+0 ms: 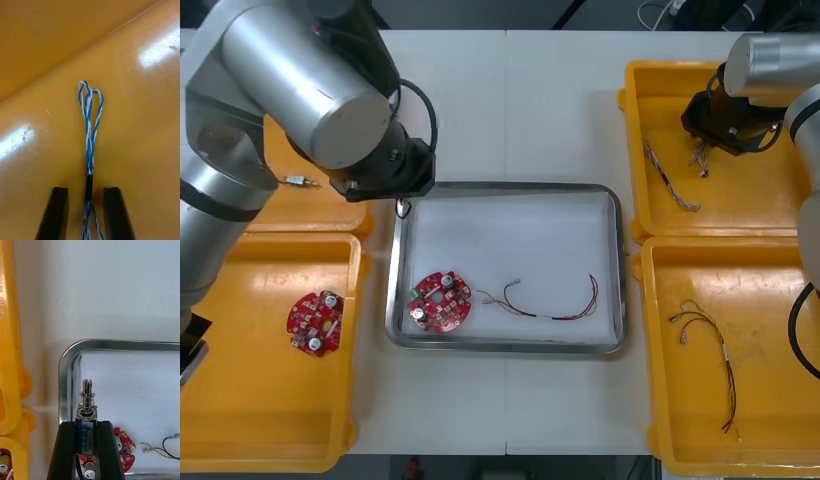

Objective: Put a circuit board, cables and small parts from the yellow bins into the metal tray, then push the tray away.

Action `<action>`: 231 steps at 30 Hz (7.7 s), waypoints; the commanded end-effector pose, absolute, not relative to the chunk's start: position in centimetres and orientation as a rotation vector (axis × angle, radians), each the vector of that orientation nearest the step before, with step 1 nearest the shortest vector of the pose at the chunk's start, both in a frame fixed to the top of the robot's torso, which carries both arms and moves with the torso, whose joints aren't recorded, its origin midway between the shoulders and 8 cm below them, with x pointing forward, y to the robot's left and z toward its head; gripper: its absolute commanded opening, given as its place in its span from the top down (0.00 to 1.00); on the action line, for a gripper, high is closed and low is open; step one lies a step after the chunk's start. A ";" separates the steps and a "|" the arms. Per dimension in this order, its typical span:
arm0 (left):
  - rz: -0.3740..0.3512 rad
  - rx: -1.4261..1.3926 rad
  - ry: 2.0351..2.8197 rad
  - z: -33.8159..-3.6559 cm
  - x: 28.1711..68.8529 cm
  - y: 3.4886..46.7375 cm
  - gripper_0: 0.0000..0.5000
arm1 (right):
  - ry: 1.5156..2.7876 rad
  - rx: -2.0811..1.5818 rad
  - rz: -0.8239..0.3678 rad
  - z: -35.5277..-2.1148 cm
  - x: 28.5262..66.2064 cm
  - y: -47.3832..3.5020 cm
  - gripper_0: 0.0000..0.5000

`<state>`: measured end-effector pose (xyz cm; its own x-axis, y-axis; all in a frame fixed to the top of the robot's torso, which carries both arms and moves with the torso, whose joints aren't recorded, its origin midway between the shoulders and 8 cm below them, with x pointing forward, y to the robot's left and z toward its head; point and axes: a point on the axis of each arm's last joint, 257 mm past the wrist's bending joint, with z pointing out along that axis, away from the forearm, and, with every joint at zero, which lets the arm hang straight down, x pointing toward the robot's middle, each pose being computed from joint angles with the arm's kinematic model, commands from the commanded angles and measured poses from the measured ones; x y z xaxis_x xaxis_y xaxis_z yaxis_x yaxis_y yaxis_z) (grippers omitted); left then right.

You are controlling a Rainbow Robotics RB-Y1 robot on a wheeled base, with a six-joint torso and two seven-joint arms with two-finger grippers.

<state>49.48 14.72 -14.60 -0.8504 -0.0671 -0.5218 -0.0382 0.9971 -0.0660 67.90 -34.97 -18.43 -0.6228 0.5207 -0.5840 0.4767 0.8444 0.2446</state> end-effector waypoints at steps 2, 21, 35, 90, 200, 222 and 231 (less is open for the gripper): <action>-0.056 -0.123 2.605 -17.4 48.3 12.7 1.00 | 2.376 0.657 0.046 -19.8 67.5 -35.0 1.00; -0.101 -0.175 2.496 -21.1 49.2 9.7 1.00 | 2.370 0.544 -0.008 -13.7 67.6 -36.4 1.00; -0.065 -0.150 2.455 -23.0 50.4 9.7 1.00 | 2.540 0.363 -0.021 -10.5 63.7 -35.7 1.00; -0.073 0.007 2.332 -4.4 52.5 17.6 0.00 | 2.501 -0.339 -0.003 -5.8 52.8 -28.4 1.00; -0.303 -1.482 2.335 -21.7 57.6 35.2 0.00 | 2.414 -0.737 -0.108 -8.2 47.3 -14.8 0.00; -0.262 -1.437 2.325 -22.3 58.1 35.7 0.00 | 2.542 -0.046 -0.003 -8.1 45.4 -28.0 0.00; -0.259 -1.440 2.319 -23.1 58.0 36.2 0.00 | 2.589 0.101 0.021 -9.6 42.7 -33.4 0.00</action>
<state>58.36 35.80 -21.60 -0.4418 -0.8613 -0.2510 -0.7864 0.5065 -0.3536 43.68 -30.53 -10.66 -0.8639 0.0341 -0.5026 0.0165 0.9991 0.0394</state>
